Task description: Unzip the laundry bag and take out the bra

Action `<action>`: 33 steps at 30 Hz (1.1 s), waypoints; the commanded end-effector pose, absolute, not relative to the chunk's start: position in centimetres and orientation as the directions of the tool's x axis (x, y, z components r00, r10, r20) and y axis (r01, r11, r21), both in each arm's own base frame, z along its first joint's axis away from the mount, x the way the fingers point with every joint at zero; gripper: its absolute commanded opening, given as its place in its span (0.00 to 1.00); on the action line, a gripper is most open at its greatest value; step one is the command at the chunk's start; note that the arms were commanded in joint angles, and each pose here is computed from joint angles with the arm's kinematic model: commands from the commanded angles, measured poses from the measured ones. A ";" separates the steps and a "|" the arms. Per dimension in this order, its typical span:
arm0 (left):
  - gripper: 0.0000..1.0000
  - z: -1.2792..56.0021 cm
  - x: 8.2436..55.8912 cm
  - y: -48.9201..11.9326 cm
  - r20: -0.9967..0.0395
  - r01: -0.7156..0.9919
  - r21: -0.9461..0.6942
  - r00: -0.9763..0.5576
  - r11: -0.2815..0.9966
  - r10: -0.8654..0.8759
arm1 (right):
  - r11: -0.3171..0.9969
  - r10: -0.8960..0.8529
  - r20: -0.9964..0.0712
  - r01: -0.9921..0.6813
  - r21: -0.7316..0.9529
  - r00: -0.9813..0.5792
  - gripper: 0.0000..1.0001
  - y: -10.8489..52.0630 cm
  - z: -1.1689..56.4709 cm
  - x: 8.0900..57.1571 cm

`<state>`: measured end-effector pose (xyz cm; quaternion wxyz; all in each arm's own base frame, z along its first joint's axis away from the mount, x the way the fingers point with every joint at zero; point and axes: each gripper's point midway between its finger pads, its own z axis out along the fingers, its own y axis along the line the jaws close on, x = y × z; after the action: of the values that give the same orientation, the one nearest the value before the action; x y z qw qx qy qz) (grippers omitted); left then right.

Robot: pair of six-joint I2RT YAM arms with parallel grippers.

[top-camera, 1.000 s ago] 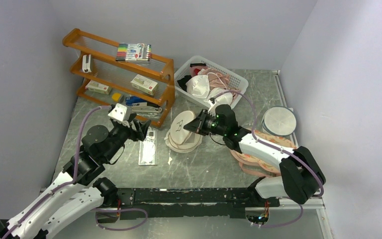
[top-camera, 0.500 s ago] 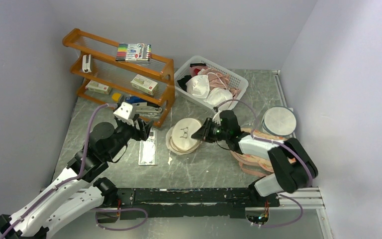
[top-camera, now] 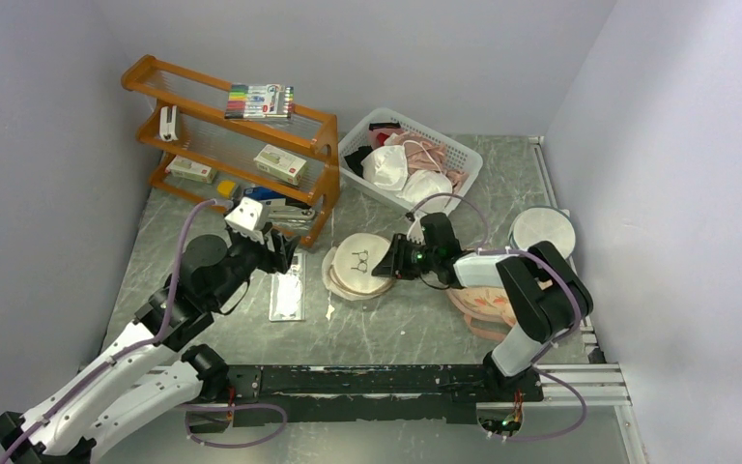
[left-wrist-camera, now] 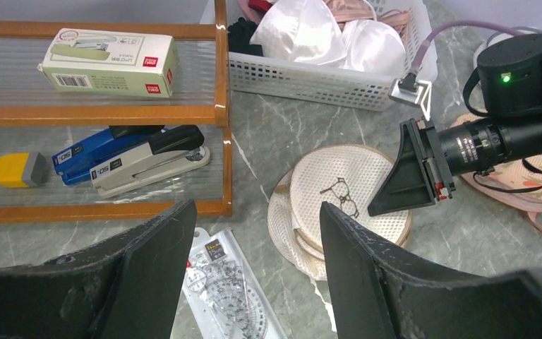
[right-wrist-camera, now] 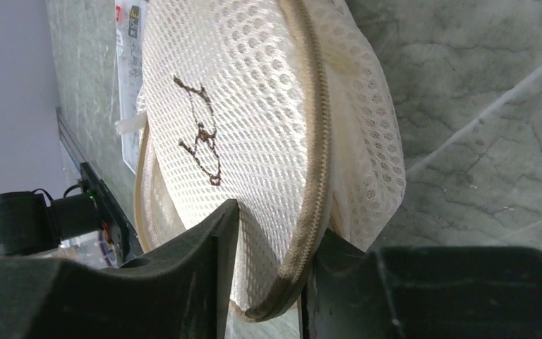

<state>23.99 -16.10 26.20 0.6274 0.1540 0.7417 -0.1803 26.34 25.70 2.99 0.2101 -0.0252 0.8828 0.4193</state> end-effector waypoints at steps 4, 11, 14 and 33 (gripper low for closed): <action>0.76 26.6 23.9 -16.4 -0.987 0.467 -0.080 -0.163 0.880 -0.003 | 0.729 0.069 -0.509 -0.305 0.613 -0.858 0.46 23.4 5.4 27.3; 0.76 26.5 24.1 -16.6 -0.985 0.471 -0.077 -0.170 0.879 0.005 | 0.799 0.090 -0.539 -0.262 0.541 -0.837 0.58 19.0 6.6 27.0; 0.77 26.3 24.1 -16.6 -0.985 0.471 -0.081 -0.174 0.878 0.003 | 0.821 0.109 -0.570 -0.250 0.514 -0.814 0.61 17.5 7.6 27.2; 0.91 24.4 28.5 -15.6 -0.955 0.388 -0.169 -0.291 0.906 -0.053 | 0.943 0.086 -0.870 -0.241 0.228 -0.486 0.88 10.7 25.3 29.6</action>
<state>26.67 -15.92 21.30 0.5615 0.1361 0.8017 -0.1531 30.47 13.04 22.10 0.4708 -0.0428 0.8549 0.2138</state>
